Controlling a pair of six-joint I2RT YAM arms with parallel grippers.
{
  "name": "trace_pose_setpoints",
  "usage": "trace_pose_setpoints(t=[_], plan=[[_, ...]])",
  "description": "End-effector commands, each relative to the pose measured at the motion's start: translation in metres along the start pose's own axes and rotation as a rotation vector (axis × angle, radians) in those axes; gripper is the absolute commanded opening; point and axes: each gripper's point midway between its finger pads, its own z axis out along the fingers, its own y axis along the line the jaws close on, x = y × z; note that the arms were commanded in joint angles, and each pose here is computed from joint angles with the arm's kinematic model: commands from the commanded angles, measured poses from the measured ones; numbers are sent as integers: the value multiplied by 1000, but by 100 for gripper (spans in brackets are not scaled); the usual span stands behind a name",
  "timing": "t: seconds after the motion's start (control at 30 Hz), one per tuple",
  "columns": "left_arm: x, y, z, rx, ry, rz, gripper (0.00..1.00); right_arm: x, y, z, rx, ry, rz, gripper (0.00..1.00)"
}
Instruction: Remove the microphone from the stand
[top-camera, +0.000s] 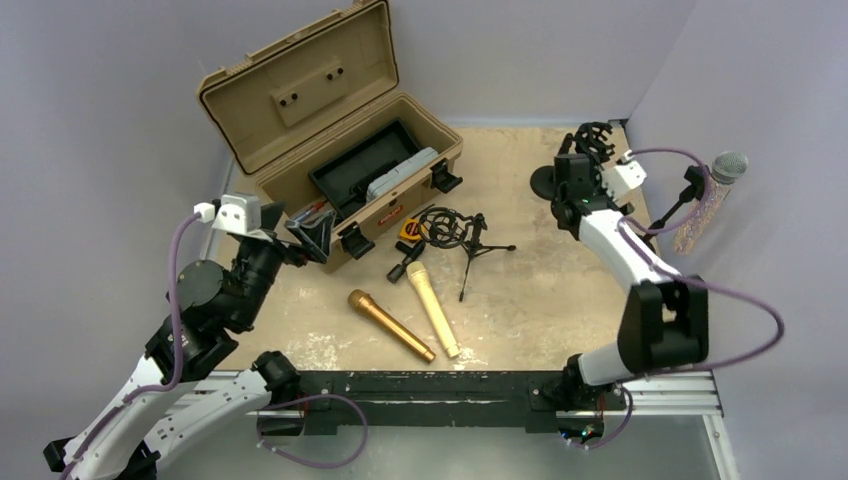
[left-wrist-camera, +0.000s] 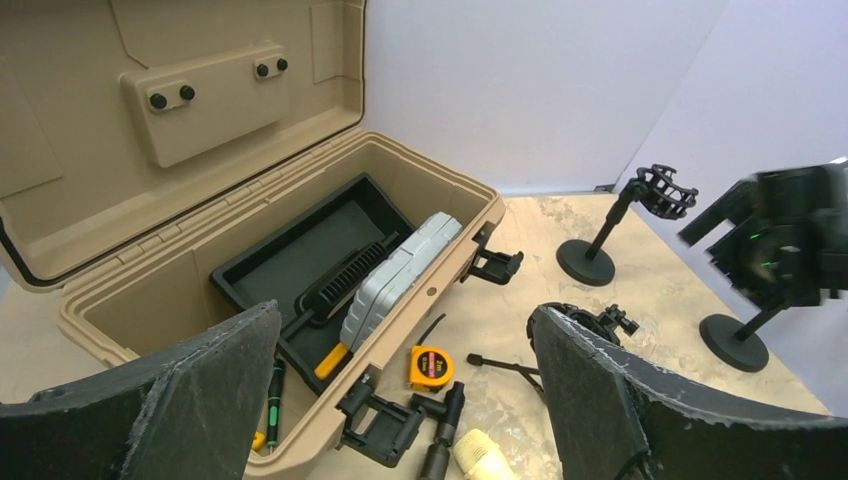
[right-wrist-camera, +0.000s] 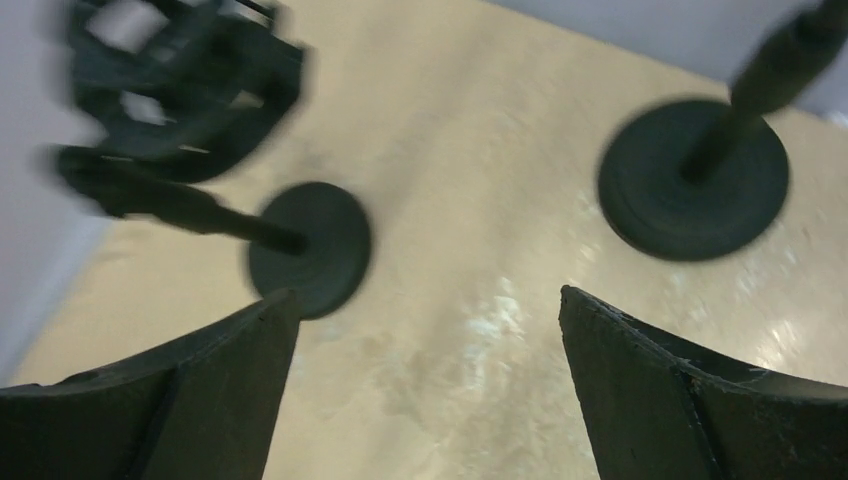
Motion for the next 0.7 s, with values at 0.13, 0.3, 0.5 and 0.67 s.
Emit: trace_pose_setpoints(t=[0.13, 0.3, 0.5, 0.67], plan=[[-6, -9, 3, 24, -4, -21, 93, 56, -77, 33, 426, -77, 127, 99], [2, -11, 9, 19, 19, -2, 93, 44, -83, 34, 444, -137, 134, 99], [7, -15, 11, 30, 34, 0, 93, -12, -95, 26, 464, -290, 181, 99], [8, -17, 12, 37, 37, -2, 93, -58, -99, 8, 465, -415, 201, 99]])
